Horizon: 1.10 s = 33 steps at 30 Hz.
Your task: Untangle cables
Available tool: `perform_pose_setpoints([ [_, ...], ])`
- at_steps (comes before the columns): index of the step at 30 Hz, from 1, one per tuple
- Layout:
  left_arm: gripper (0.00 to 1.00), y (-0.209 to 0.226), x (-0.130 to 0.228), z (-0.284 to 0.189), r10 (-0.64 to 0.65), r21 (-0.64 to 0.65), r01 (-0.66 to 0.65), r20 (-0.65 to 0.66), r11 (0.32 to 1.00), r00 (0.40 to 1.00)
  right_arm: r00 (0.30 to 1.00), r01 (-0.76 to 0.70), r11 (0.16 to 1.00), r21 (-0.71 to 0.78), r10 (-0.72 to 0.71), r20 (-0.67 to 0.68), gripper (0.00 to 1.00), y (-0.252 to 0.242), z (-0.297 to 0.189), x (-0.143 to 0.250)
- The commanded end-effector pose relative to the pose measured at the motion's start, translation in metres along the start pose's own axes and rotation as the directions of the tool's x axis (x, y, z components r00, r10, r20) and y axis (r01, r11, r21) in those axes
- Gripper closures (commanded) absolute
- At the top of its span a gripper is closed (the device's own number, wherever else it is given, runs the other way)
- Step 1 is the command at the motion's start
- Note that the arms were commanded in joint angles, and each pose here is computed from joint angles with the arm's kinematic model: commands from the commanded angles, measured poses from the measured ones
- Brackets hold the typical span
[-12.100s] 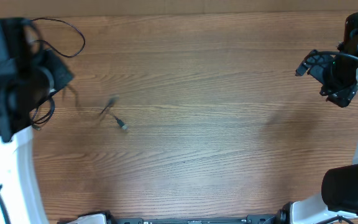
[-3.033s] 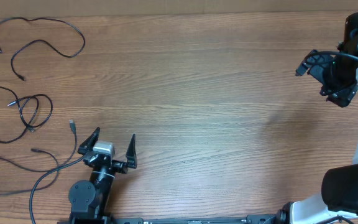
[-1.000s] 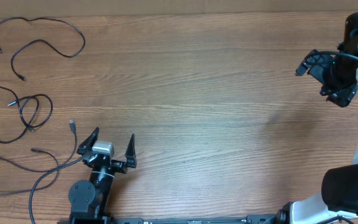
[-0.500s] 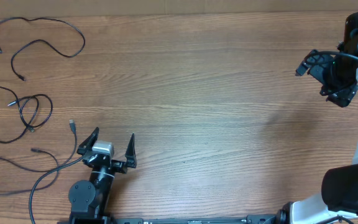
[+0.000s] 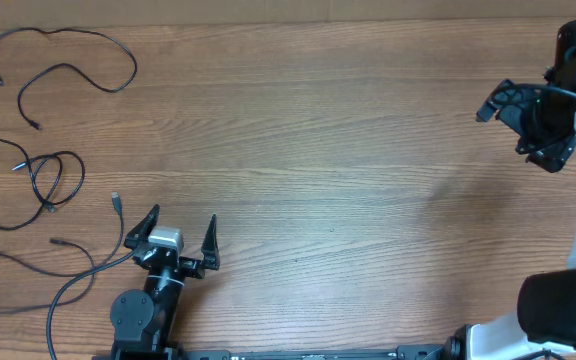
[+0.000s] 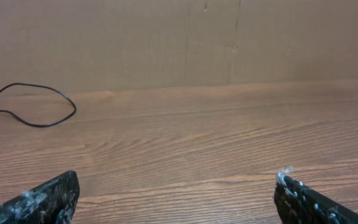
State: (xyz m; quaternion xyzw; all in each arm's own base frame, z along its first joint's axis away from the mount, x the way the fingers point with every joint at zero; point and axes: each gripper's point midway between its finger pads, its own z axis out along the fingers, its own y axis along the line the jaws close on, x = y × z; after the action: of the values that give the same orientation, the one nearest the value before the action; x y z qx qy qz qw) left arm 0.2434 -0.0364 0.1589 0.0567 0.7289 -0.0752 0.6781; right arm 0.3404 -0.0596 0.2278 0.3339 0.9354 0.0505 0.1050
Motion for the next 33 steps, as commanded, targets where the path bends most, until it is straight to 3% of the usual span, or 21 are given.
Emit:
perform_pose_setpoints([
  [1,0.00,0.002,0.001,0.000,-0.010,-0.012,0.010,0.003,1.000,1.000,0.996,0.006,0.999,-0.037,-0.003,0.084,0.00,-0.001,-0.030,0.003],
  [15,0.00,0.002,0.001,0.000,-0.010,-0.012,0.010,0.003,1.000,1.000,0.961,0.039,0.990,-0.134,-0.001,0.275,0.00,-0.007,-0.102,0.027],
  [33,0.00,0.002,0.001,0.000,-0.010,-0.012,0.010,0.003,1.000,1.000,0.823,0.207,0.942,-0.264,-0.021,0.568,0.00,-0.023,-0.199,0.101],
])
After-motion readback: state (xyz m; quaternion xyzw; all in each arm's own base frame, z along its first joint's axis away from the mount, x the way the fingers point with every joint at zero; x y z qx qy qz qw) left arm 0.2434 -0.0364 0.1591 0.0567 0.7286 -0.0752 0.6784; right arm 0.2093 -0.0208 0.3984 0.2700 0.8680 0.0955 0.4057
